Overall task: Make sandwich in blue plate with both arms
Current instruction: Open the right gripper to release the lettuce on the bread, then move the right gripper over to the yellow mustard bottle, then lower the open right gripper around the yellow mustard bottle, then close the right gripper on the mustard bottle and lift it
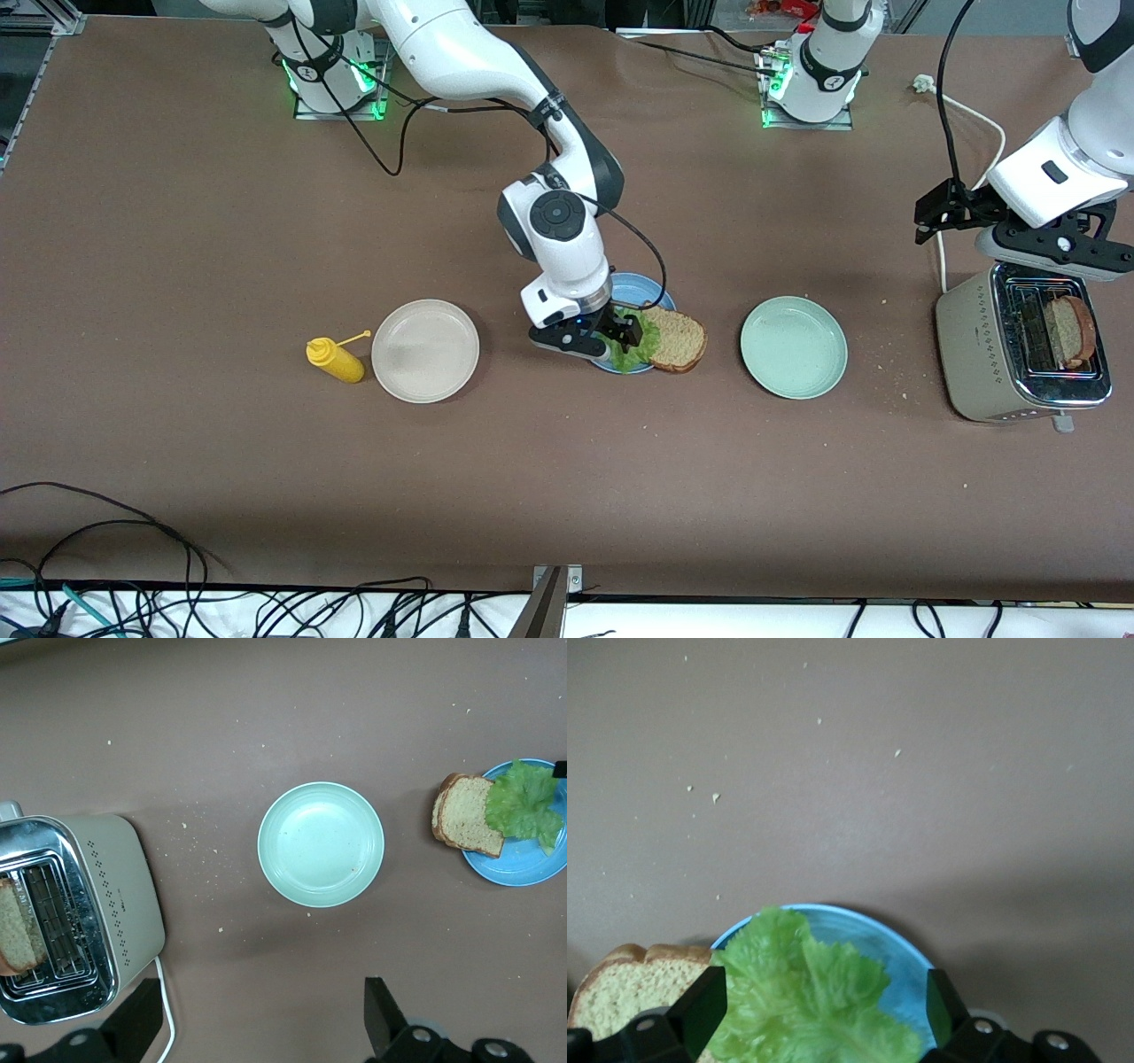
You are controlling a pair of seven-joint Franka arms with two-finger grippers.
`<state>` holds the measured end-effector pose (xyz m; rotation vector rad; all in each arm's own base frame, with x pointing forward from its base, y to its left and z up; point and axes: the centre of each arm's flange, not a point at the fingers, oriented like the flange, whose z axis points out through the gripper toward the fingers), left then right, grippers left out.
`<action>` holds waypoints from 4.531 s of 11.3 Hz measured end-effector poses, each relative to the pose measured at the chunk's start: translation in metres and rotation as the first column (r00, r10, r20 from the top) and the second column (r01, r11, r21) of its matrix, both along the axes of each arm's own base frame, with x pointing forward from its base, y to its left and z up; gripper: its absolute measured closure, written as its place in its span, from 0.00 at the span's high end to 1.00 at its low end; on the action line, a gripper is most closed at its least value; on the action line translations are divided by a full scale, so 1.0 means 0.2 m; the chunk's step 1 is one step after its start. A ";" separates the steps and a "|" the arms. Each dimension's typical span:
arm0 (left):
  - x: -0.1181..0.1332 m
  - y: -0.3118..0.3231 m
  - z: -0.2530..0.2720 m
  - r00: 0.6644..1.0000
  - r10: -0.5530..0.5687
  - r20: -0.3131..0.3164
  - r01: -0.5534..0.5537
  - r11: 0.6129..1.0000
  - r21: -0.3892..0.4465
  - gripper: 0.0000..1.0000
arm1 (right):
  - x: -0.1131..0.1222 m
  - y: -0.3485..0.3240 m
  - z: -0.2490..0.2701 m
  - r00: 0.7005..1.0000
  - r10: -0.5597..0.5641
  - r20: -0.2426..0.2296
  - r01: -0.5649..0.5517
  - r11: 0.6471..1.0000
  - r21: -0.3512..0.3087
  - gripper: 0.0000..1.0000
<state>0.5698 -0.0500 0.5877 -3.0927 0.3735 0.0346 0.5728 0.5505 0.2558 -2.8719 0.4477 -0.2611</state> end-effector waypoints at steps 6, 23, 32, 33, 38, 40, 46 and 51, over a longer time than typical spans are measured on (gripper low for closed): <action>0.00 0.00 0.00 1.000 0.001 0.000 -0.001 1.000 0.000 1.00 | 0.31 -0.72 0.47 0.980 0.174 -0.098 -0.179 0.983 -0.044 1.00; 0.03 0.08 -0.02 1.000 0.029 -0.007 -0.029 0.999 -0.014 1.00 | 0.54 -2.79 0.68 0.340 0.918 0.206 -0.940 0.333 0.067 1.00; 0.03 0.07 -0.02 1.000 0.025 -0.006 -0.025 1.000 -0.015 1.00 | 0.52 -3.10 -0.09 -0.002 0.808 0.590 -0.997 0.047 -0.068 1.00; 0.03 0.07 -0.02 1.000 0.025 -0.006 -0.025 1.000 -0.015 1.00 | 0.50 -3.13 -0.18 -0.040 0.784 0.620 -0.995 0.024 -0.094 1.00; 0.03 0.07 -0.02 1.000 0.025 -0.006 -0.025 1.000 -0.015 1.00 | 0.43 -3.06 -0.49 -0.192 0.645 0.740 -0.977 -0.058 -0.203 1.00; 0.03 0.07 -0.02 1.000 0.025 -0.006 -0.025 1.000 -0.015 1.00 | 0.40 -3.04 -0.61 -0.224 0.598 0.770 -0.972 -0.073 -0.226 1.00; 0.03 0.07 -0.02 1.000 0.026 -0.008 -0.026 1.000 -0.015 1.00 | 0.40 -2.96 -0.66 -0.301 0.535 0.789 -0.946 -0.066 -0.316 1.00; 0.03 0.06 -0.02 1.000 0.024 -0.009 -0.024 1.000 -0.015 1.00 | 0.41 -2.93 -0.69 -0.298 0.523 0.799 -0.946 -0.052 -0.319 0.93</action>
